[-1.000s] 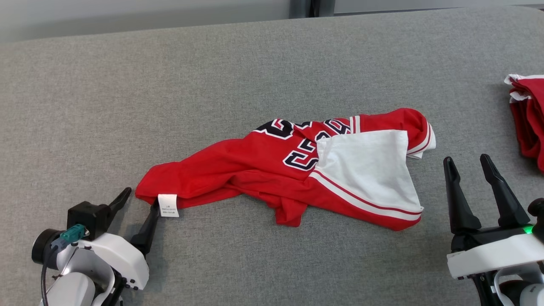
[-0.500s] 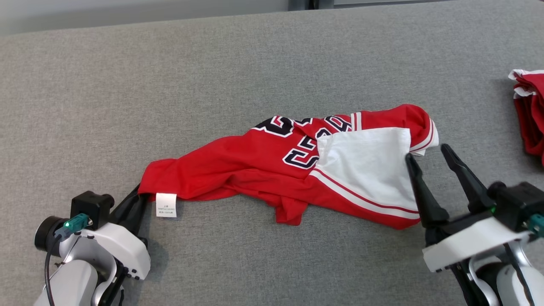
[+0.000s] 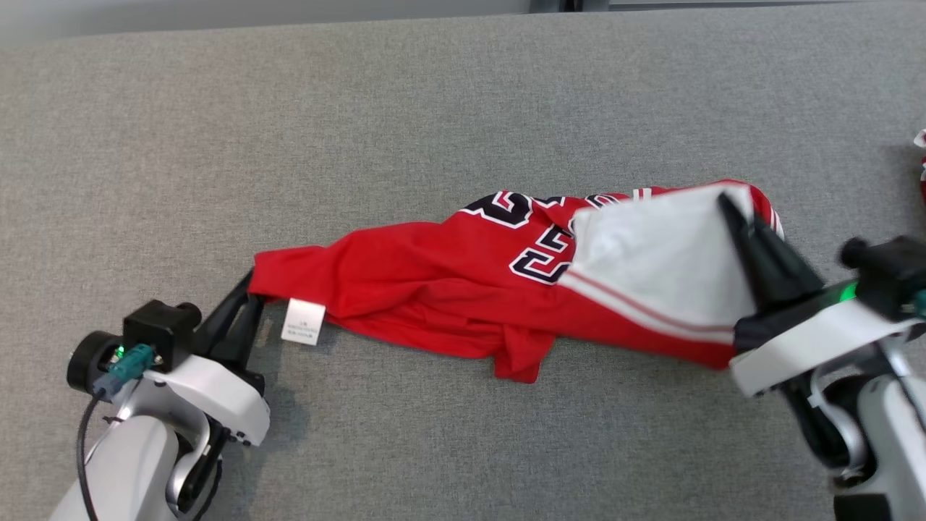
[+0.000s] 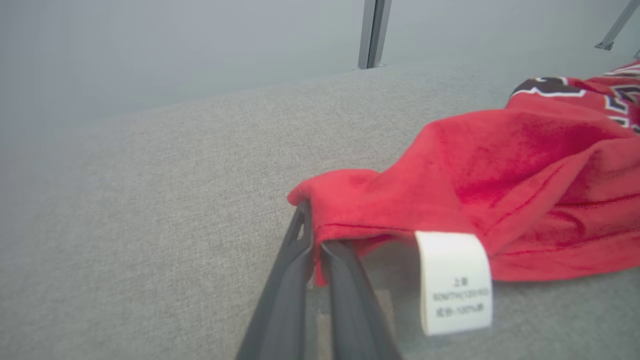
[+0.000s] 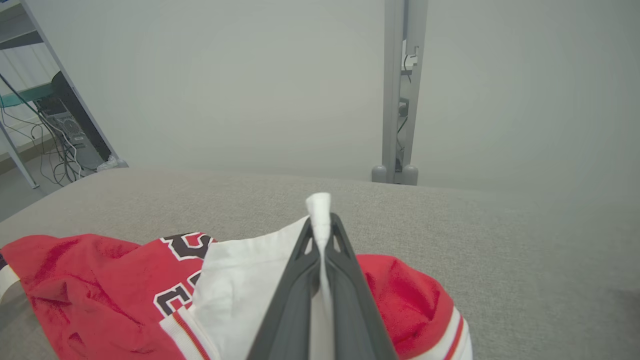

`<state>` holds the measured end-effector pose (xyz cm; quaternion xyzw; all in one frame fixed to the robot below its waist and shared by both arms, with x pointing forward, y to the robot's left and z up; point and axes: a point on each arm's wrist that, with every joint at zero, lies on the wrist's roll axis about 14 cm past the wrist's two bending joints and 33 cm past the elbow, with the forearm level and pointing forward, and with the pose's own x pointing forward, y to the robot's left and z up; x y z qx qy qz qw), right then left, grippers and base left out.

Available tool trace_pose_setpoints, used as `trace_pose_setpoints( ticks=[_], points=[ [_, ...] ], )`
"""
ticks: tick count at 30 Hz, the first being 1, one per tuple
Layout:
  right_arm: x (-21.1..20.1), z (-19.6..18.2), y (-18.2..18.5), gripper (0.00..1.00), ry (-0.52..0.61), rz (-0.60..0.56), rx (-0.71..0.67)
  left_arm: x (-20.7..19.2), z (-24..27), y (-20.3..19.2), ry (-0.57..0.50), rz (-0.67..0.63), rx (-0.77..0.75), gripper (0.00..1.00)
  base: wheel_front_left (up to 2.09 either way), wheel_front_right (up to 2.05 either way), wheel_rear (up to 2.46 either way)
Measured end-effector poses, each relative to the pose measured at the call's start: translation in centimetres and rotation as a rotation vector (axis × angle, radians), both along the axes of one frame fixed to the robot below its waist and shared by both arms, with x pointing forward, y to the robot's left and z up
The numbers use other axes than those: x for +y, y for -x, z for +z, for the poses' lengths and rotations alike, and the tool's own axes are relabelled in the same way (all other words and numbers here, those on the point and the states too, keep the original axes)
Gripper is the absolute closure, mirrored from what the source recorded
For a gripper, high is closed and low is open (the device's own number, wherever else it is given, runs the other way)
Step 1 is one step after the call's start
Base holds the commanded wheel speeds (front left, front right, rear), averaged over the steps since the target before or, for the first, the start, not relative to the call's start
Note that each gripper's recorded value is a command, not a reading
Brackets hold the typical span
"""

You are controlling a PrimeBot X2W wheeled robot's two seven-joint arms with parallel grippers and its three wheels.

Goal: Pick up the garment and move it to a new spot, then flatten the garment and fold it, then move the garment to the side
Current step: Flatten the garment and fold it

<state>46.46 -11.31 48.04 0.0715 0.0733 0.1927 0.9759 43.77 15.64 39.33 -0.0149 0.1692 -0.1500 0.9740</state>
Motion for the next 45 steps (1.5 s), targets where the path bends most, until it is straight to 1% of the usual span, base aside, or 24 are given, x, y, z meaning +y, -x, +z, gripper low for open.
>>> trace_pose_setpoints(
  ticks=[2, 4, 7, 11, 12, 13, 18, 23, 25, 28, 32, 34, 37, 40, 43, 45],
  points=[
    [-0.6, 2.0, -0.6, 1.0, -0.03, -0.021, -0.074, 0.2, 1.1, -0.5, 0.008, 0.011, -0.04, 1.0, 0.0, 0.0, 0.0],
    [-1.2, 4.8, -1.2, 1.0, -0.072, -0.042, -0.164, 0.3, 2.7, -1.2, 0.014, 0.017, -0.088, 1.0, 0.0, 0.0, 0.0],
    [-2.5, 9.3, -1.9, 1.0, -0.104, -0.076, -0.304, 0.4, 5.6, -2.3, 0.013, 0.016, -0.164, 1.0, 0.0, 0.0, 0.0],
    [-4.5, 15.8, -2.1, 1.0, -0.123, -0.11, -0.493, 0.4, 9.9, -3.2, 0.01, 0.02, -0.266, 1.0, 0.0, 0.0, 0.0],
    [-4.9, 18.8, -2.0, 1.0, -0.136, -0.113, -0.572, 0.1, 12.0, -3.4, 0.035, 0.026, -0.311, 1.0, 0.0, 0.0, 0.0],
    [-5.2, 20.3, -1.8, 1.0, -0.138, -0.115, -0.614, 0.2, 13.2, -3.6, 0.04, 0.034, -0.336, 1.0, 0.0, 0.0, 0.0],
    [-5.4, 26.7, -1.1, 1.0, -0.142, -0.096, -0.769, 0.8, 20.1, -4.0, 0.073, 0.061, -0.506, 1.0, 0.0, 0.0, 0.0],
    [-5.2, 30.9, -0.2, 1.0, -0.139, -0.077, -0.866, 1.7, 25.7, -3.7, 0.068, 0.082, -0.643, 1.0, 0.0, 0.0, 0.0],
    [-5.2, 31.8, 0.0, 1.0, -0.142, -0.076, -0.885, 1.7, 27.2, -3.5, 0.072, 0.086, -0.682, 1.0, 0.0, 0.0, 0.0],
    [-5.1, 32.1, -0.2, 1.0, -0.142, -0.071, -0.881, 1.7, 28.1, -3.4, 0.072, 0.086, -0.698, 1.0, 0.0, 0.0, 0.0],
    [-4.8, 30.8, -1.4, 1.0, -0.152, -0.066, -0.816, 1.3, 28.5, -3.7, 0.082, 0.075, -0.702, 1.0, 0.0, 0.0, 0.0],
    [-4.6, 30.0, -2.6, 1.0, -0.158, -0.061, -0.774, 1.0, 28.6, -4.5, 0.108, 0.073, -0.696, 1.0, 0.0, 0.0, 0.0],
    [-4.7, 28.6, -5.0, 1.0, -0.174, -0.064, -0.697, 0.8, 28.3, -6.4, 0.112, 0.063, -0.678, 1.0, 0.0, 0.0, 0.0],
    [-4.7, 27.7, -7.9, 1.0, -0.171, -0.068, -0.633, 0.4, 28.0, -9.2, 0.11, 0.048, -0.658, 1.0, 0.0, 0.0, 0.0],
    [-4.6, 27.4, -10.9, 1.0, -0.17, -0.077, -0.595, 0.3, 27.4, -12.5, 0.089, 0.044, -0.617, 1.0, 0.0, 0.0, 0.0],
    [-4.7, 27.9, -12.7, 1.0, -0.18, -0.088, -0.594, 0.6, 27.6, -14.7, 0.091, 0.058, -0.61, 1.0, 0.0, 0.0, 0.0]
  ],
)
